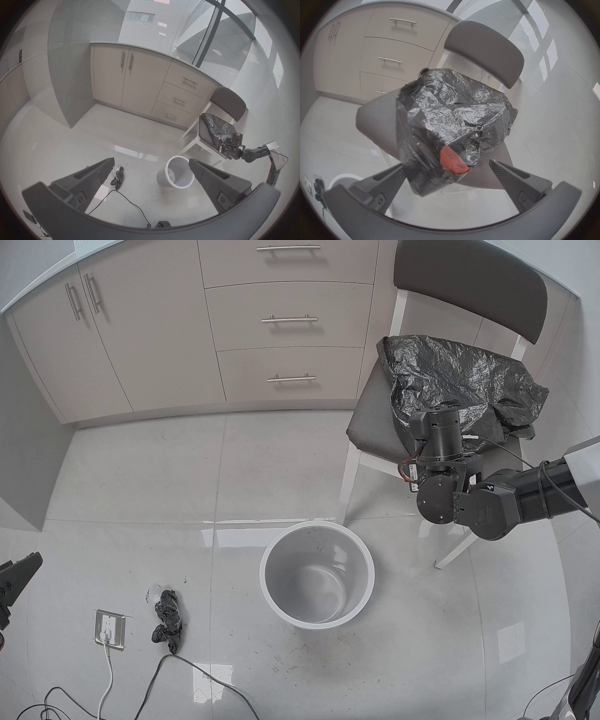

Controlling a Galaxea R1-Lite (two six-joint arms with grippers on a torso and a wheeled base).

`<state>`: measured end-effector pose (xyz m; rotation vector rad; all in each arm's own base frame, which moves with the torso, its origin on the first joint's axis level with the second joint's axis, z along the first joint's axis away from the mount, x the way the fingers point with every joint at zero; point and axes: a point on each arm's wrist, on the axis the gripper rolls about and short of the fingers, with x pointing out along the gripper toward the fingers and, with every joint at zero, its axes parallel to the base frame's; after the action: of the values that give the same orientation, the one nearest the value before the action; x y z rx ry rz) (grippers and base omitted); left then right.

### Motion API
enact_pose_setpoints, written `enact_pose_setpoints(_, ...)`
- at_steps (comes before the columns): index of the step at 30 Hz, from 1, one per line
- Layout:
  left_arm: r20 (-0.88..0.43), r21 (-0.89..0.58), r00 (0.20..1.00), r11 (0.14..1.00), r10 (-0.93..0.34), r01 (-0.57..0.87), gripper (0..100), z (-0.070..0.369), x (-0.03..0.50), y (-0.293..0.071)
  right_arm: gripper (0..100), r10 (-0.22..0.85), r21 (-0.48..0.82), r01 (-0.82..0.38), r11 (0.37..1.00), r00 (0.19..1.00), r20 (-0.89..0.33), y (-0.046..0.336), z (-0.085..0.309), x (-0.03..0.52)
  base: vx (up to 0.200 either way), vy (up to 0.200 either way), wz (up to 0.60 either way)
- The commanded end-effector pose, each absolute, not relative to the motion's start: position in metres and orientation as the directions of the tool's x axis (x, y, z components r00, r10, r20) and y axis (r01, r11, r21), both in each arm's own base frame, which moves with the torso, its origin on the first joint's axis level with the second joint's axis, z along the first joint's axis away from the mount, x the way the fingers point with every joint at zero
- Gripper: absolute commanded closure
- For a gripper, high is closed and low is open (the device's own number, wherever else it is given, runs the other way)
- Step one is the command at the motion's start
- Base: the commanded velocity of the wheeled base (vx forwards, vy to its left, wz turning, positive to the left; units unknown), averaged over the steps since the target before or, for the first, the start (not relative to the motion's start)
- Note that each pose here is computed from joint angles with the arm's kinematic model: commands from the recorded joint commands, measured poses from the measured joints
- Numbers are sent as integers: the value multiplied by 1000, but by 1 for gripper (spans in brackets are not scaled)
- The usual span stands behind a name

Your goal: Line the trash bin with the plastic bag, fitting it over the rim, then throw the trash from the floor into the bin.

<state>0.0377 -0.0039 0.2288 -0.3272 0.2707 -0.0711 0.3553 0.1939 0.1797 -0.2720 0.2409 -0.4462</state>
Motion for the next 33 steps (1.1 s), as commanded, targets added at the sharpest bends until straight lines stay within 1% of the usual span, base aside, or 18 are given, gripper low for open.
enact_pose_setpoints(1, -259, -326, 959, 945, -115, 25, 0, 226, 38, -4, 0, -477, -291, 421, 859, 865, -155, 184, 186, 364, 0, 0, 0)
enact_pose_setpoints(12, -241, -327, 964, 945, -114, 30, 0, 227, 40, -4, 0, -478, -255, 436, 863, 869, -130, 180, 204, 361, 0, 0, 0)
enact_pose_setpoints(21, -247, -326, 962, 945, -114, 28, 0, 225, 41, -4, 0, -488, -248, 449, 859, 864, -125, 176, 207, 363, 0, 0, 0)
enact_pose_setpoints(28, -225, -328, 968, 944, -111, 32, 0, 228, 44, -4, 0, -493, -247, 455, 856, 861, -124, 175, 206, 364, 0, 0, 0)
enact_pose_setpoints(29, -224, -328, 968, 944, -111, 33, 0, 228, 44, -4, 100, -493, -247, 455, 856, 861, -124, 175, 206, 364, 0, 0, 0)
enact_pose_setpoints(33, -224, -327, 968, 944, -113, 34, 0, 227, 45, -5, 100, -492, -250, 452, 856, 861, -127, 175, 205, 365, 0, 0, 0)
